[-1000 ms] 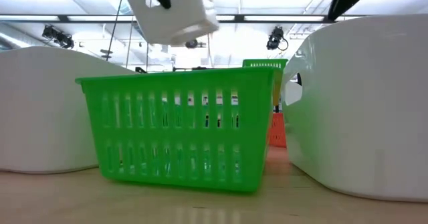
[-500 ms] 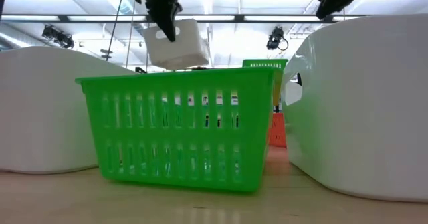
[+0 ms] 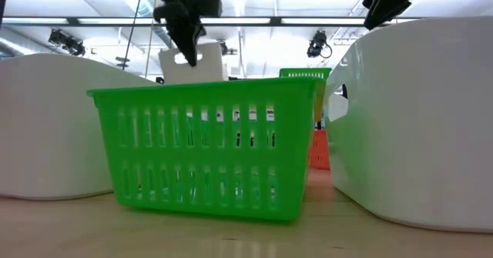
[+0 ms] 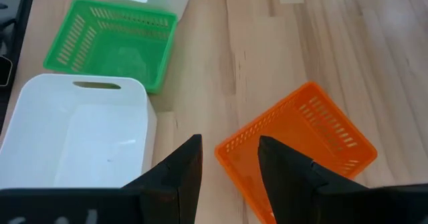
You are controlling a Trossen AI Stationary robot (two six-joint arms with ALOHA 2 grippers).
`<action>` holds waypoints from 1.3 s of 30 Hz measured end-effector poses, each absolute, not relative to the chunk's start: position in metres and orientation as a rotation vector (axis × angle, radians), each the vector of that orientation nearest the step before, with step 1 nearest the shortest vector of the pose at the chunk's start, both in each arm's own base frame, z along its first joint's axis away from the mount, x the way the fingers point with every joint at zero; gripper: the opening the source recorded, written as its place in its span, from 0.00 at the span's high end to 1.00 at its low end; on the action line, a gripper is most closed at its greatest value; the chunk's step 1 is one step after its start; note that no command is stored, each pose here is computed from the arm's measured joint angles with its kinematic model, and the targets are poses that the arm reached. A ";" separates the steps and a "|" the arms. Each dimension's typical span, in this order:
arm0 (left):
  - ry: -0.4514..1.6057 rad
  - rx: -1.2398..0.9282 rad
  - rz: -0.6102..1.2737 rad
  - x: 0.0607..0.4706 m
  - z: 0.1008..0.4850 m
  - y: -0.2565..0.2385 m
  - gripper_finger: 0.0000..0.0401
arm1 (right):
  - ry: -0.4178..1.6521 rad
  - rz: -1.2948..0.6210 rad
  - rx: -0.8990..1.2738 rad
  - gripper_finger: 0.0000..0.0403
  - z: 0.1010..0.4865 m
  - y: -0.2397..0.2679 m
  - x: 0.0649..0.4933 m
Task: Stack baskets on shelf by color
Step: Put the top white bin on the shelf
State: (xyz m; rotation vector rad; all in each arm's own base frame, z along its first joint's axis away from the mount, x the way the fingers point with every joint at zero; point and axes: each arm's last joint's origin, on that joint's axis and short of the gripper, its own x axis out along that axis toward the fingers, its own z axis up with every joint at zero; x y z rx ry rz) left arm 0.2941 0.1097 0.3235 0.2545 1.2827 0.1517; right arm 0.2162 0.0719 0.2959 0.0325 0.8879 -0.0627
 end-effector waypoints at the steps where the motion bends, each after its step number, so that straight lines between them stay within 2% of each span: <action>1: 1.286 0.256 0.148 0.295 0.321 0.110 0.97 | 0.889 -0.063 0.032 0.62 0.296 0.072 0.216; 11: 1.279 0.353 0.256 0.297 0.320 0.116 0.81 | 0.889 -0.062 0.032 0.62 0.296 0.072 0.216; 17: 1.283 0.343 0.304 0.295 0.320 0.123 0.76 | 0.889 -0.062 0.032 0.62 0.296 0.072 0.216; 39: 1.238 0.220 0.313 0.298 0.320 0.116 0.89 | 0.883 -0.057 0.028 0.62 0.296 0.072 0.217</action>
